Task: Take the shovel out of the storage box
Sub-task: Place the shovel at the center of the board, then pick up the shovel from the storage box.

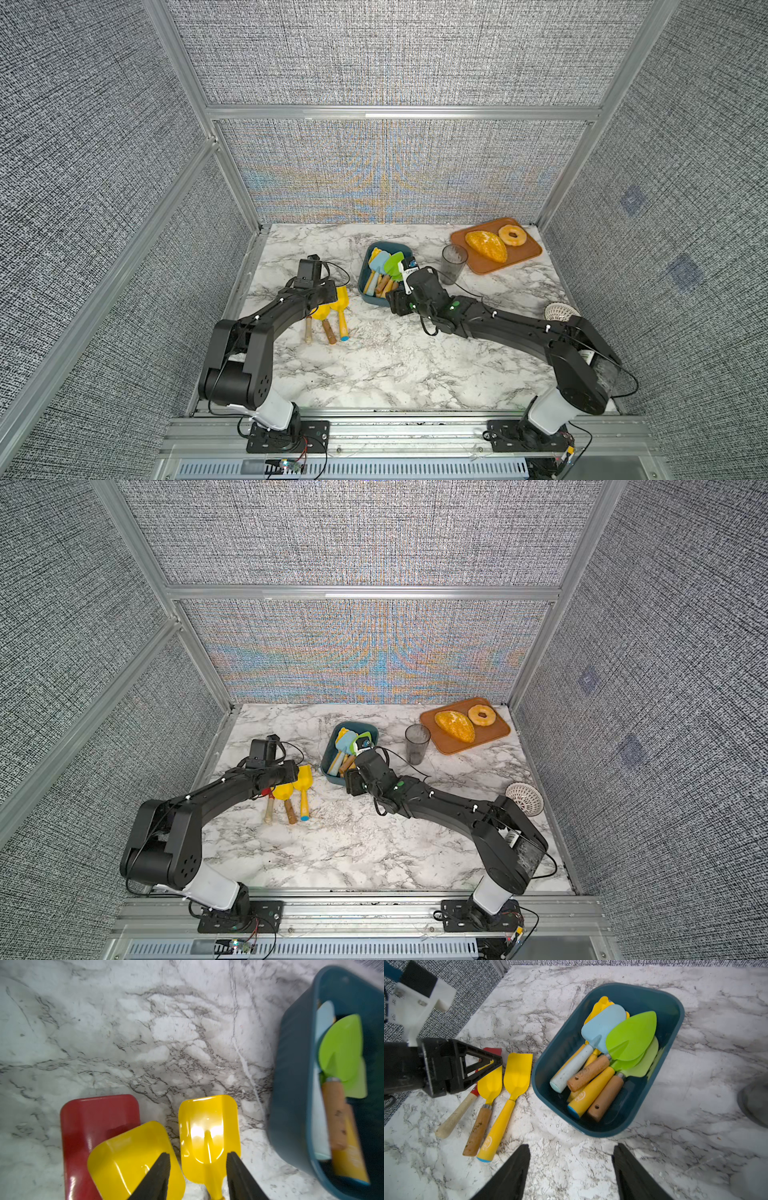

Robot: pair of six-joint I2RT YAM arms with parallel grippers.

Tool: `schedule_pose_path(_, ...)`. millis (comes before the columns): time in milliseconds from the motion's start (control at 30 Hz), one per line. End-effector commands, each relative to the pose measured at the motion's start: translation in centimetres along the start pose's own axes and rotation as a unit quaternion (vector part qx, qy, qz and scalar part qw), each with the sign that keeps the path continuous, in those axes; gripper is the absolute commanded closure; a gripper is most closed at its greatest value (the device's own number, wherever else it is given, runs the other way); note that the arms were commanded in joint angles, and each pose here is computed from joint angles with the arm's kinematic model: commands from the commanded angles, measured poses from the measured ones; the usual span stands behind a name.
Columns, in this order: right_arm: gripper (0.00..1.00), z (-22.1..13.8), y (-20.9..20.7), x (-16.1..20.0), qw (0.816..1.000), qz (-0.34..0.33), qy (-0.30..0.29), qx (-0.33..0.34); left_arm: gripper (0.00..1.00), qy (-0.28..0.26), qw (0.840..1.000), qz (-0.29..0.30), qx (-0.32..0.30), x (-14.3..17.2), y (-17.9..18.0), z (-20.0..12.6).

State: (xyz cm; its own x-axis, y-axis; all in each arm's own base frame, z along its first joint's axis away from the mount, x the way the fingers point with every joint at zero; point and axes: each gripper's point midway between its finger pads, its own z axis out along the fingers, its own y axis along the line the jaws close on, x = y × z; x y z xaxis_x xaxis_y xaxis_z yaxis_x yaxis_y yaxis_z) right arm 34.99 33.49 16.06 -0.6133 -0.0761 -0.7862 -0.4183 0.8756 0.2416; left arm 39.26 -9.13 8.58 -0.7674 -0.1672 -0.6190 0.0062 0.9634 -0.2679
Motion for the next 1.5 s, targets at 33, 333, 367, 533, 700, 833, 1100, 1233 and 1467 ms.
schedule_pose_path(33,0.34,1.5,-0.3,-1.6,1.0,-0.015,0.008,-0.001,0.51,-0.049,0.995,0.002,0.082,-1.9,-3.0,-2.8)
schedule_pose_path(333,0.41,8.1,-1.4,-1.3,0.997,0.016,0.074,-0.033,0.52,-0.098,0.983,0.011,0.154,-0.4,-4.9,-8.1)
schedule_pose_path(367,0.41,8.7,-1.5,-1.1,0.996,0.019,0.08,-0.035,0.52,-0.102,0.983,0.011,0.154,-0.2,-4.8,-8.4)
schedule_pose_path(533,0.41,10.0,-1.8,-1.0,0.994,0.053,0.091,-0.03,0.52,-0.108,0.981,0.014,0.159,0.4,-4.9,-9.6)
schedule_pose_path(700,0.41,9.7,-1.9,-1.7,0.99,0.094,0.101,-0.03,0.52,-0.121,0.98,0.011,0.16,0.4,-4.8,-10.5)
schedule_pose_path(833,0.41,9.4,-1.5,-1.6,0.984,0.115,0.129,-0.042,0.51,-0.131,0.979,0.011,0.157,0.5,-4.6,-11.5)
schedule_pose_path(1100,0.48,11.1,-1.2,-0.1,0.97,0.13,0.199,-0.049,0.48,-0.138,0.981,0.015,0.139,0.7,-4.0,-12.1)
schedule_pose_path(1233,0.48,12.3,-1.9,1.3,0.965,0.135,0.221,-0.029,0.48,-0.12,0.982,0.018,0.146,1.1,-4.2,-11.3)
schedule_pose_path(1467,0.49,13.2,-3.0,2.5,0.963,0.139,0.23,0.0,0.48,-0.106,0.982,0.02,0.154,1.5,-4.5,-10.7)
